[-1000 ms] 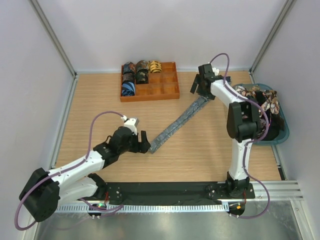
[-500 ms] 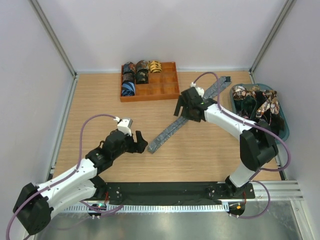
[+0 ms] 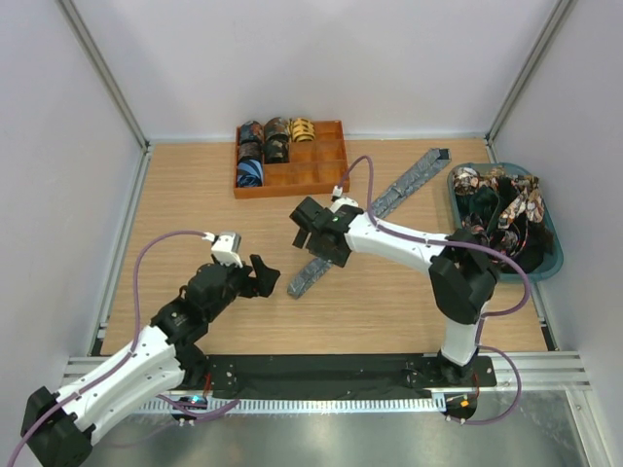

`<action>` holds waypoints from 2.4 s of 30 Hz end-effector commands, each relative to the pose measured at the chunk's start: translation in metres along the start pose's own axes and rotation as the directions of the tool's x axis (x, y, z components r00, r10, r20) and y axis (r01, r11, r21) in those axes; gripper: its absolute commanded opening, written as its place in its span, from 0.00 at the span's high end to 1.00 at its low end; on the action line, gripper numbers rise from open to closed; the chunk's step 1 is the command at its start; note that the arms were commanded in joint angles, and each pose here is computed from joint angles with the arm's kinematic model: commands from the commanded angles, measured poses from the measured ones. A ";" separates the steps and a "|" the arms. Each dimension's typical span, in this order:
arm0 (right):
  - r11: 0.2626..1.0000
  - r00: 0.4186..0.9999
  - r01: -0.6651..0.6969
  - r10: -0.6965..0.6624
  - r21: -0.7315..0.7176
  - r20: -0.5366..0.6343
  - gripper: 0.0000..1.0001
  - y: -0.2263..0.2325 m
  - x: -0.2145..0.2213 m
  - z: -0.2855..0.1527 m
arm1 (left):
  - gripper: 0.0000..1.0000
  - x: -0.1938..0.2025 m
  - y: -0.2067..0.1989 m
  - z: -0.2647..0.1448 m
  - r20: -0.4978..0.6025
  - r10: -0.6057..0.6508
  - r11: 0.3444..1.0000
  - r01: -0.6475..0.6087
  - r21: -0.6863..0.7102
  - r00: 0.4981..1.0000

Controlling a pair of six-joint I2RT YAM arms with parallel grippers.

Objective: Roll the ties
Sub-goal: Flatten the tie, then roll the tie

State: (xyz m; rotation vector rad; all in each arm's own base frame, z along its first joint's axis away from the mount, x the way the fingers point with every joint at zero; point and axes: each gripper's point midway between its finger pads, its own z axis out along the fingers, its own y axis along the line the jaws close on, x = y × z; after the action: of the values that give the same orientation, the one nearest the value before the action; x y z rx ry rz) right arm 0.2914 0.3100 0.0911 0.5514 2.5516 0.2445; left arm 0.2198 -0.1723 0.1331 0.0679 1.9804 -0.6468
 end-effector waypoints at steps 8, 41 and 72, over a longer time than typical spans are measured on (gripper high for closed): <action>0.986 0.988 -0.152 0.151 0.063 0.032 0.10 0.015 0.025 0.014 | 0.19 -0.009 0.006 -0.007 0.056 -0.035 0.999 0.036 -0.028 0.998; 0.954 0.979 -0.202 0.194 0.221 0.059 0.58 -0.017 0.065 0.029 | 0.18 -0.012 0.010 -0.012 0.077 -0.045 0.998 0.048 -0.040 0.996; 0.356 0.544 0.810 -0.753 -0.466 0.371 0.12 0.024 0.075 -0.058 | 0.18 -0.014 0.024 -0.011 0.094 -0.017 0.993 0.028 -0.114 0.995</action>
State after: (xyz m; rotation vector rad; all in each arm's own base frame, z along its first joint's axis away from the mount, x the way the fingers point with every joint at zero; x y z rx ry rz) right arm 0.2119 0.3324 0.0981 -0.6239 2.3096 0.5433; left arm 0.2202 -0.1484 0.1351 -0.0422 1.9520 -0.5700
